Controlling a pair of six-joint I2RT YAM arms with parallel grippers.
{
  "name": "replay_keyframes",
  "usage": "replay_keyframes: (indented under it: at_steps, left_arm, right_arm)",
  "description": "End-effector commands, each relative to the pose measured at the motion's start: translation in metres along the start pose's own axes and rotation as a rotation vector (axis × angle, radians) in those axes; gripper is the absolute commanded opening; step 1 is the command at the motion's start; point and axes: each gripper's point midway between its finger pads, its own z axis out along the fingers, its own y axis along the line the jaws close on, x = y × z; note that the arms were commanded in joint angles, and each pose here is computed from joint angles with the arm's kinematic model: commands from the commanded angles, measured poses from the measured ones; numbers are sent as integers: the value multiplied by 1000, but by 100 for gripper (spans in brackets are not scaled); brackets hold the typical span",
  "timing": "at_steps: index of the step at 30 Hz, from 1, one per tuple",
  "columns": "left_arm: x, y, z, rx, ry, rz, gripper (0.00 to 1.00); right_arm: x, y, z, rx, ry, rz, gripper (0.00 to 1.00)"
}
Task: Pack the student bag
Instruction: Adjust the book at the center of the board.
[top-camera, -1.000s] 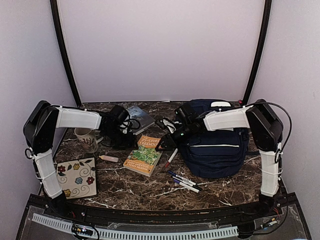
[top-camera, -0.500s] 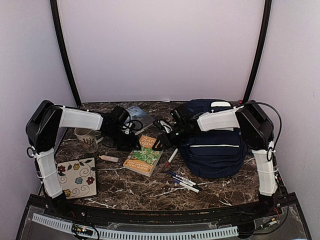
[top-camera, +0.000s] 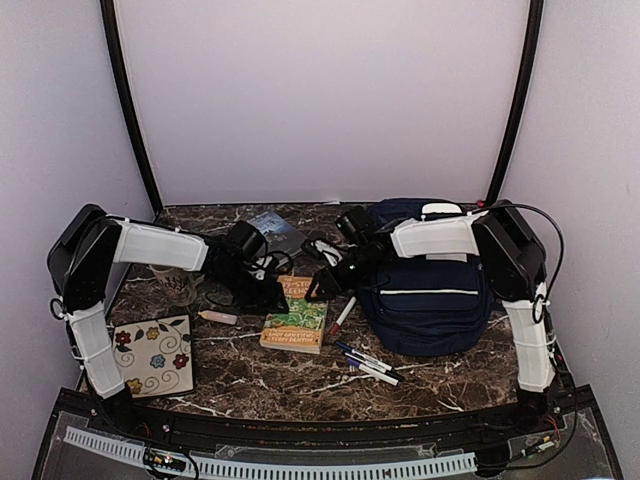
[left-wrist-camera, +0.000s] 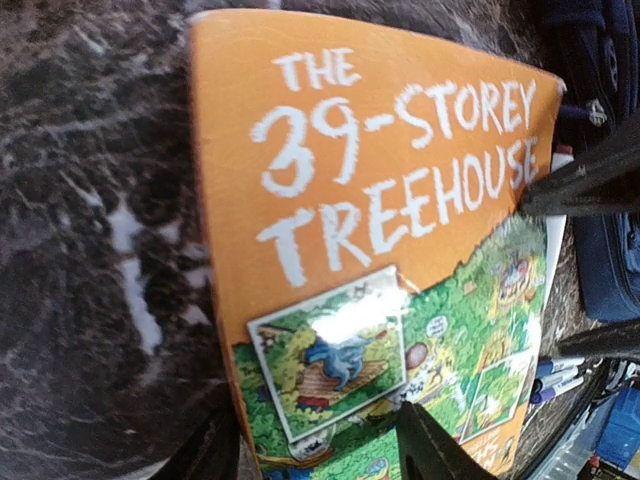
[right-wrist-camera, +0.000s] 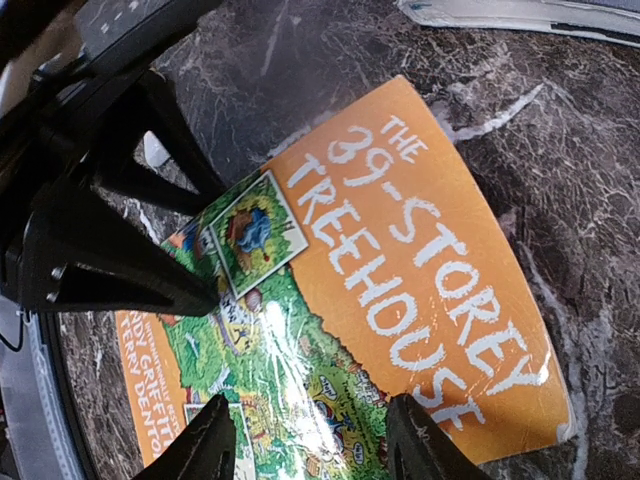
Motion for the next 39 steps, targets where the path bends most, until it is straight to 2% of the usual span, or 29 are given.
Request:
replay_keyframes:
  at_steps: [1,7,12,26,29,35,39]
  left_arm:
    - [43,-13,0,-27,94,10,56]
    - [55,-9,-6,-98,73,-6,55]
    - [55,2,-12,-144,29,-39,56]
    - [55,-9,4,-12,-19,-168,64]
    - [57,-10,7,3,-11,-193,66]
    - [66,-8,24,37,36,-266,68]
    - [69,-12,30,97,27,-313,68]
  right_arm:
    - [16,-5,-14,91,89,-76,53]
    - [17,23,-36,27,41,-120,56]
    - [23,22,-43,55,44,-108,55]
    - [59,-7,-1,55,161,50,46]
    - [69,-18,3,93,170,76,41]
    - [100,-37,15,107,225,163,23]
    - [114,-48,21,102,251,221,17]
